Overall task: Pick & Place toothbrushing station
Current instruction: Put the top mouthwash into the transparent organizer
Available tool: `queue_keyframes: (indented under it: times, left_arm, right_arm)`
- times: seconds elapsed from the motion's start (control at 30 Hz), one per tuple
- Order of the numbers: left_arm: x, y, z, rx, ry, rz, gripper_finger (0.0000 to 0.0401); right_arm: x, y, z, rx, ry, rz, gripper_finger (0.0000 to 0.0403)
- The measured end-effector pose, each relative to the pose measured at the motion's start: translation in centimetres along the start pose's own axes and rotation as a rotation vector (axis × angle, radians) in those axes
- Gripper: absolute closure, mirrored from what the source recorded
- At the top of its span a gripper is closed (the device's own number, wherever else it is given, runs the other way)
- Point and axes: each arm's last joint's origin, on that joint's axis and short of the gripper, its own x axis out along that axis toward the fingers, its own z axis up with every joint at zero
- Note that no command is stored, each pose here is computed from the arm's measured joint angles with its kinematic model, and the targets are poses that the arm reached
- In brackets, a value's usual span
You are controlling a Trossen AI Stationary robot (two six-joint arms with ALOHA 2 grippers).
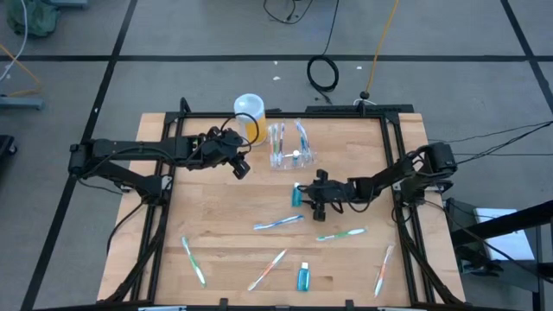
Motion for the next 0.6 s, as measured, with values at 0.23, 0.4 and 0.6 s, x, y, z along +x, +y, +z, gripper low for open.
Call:
queue_keyframes:
  times: [0.23,0.4,0.6]
  left_arm:
    - [0.0,-0.1,0.0,0.002,0.0,-0.002,0.024]
    - [0.0,-0.1,0.0,0.003,0.0,-0.002,0.024]
    - [0.0,-0.1,0.0,0.005,0.0,-0.002,0.024]
  right_arm:
    - [0.0,-0.2,2.2,-0.169,-0.123,-0.113,0.0236]
    - [0.4,-0.4,2.7,-0.522,-0.08,-0.077,0.0236]
    - [1.0,-2.0,3.7,-0.494,-0.04,-0.044,0.0234]
